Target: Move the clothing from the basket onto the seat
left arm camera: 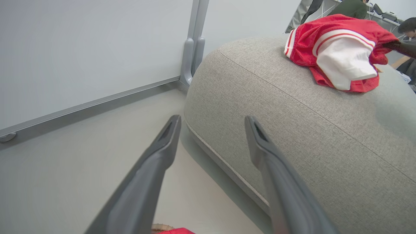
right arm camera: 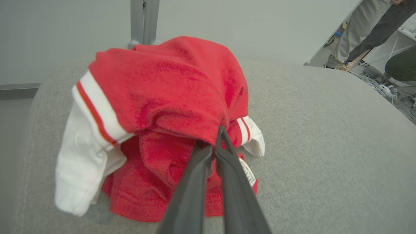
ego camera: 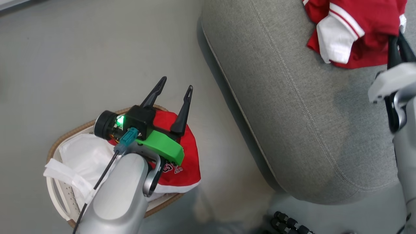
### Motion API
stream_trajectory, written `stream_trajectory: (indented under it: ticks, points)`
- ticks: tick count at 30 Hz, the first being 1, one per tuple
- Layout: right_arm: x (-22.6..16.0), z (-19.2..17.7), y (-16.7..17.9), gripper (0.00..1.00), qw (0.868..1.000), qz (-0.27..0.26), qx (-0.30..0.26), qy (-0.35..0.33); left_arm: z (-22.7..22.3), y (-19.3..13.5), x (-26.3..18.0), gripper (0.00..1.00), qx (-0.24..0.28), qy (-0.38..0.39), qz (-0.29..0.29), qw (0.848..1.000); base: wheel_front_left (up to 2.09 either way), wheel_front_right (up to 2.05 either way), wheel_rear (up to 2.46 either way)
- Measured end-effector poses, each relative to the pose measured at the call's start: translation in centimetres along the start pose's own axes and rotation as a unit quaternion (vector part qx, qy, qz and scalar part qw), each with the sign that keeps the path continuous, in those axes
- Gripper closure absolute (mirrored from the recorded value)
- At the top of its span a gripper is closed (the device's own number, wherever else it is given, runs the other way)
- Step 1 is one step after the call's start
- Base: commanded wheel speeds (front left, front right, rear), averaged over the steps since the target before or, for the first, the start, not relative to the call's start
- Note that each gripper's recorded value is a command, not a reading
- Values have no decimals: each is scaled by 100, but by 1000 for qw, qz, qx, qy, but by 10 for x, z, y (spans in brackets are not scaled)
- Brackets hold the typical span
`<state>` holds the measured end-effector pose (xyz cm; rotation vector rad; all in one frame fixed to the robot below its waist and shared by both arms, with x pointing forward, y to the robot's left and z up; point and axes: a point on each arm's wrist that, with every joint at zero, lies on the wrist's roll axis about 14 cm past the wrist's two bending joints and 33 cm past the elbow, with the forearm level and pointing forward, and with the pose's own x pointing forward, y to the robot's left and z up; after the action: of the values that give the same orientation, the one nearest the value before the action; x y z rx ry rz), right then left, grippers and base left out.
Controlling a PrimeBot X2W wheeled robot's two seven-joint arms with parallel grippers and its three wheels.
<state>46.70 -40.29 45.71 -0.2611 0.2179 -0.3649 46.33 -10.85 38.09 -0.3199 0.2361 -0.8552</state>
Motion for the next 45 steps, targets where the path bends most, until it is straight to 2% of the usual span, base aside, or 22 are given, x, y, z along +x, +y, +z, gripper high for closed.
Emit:
stream_trajectory:
  ticks: [1,7,11,14,20,26,34,45]
  points:
    - [-7,-8,-3,0,1000,-5,4,9,1,-1,-1,0,-2,0,2,1000,0,0,0]
    - [-53,-39,-22,0,998,-37,36,40,9,-5,-13,0,-6,-2,19,1000,0,0,0]
    - [-75,-35,-33,0,997,-49,48,27,18,-5,-24,0,-3,-7,37,999,0,0,0]
    - [-85,-25,-27,0,997,-42,57,5,26,-1,-34,0,-2,-14,56,998,0,0,0]
    - [-94,7,3,0,995,-3,89,-50,38,15,-63,0,4,-27,110,994,0,0,0]
    - [-98,41,56,0,985,60,128,-97,48,41,-104,0,22,-35,183,982,0,0,0]
    - [-107,65,123,0,970,144,156,-120,59,72,-162,0,27,-49,276,959,0,0,0]
    - [-126,71,178,0,954,217,171,-114,62,92,-237,0,23,-65,370,926,0,0,0]
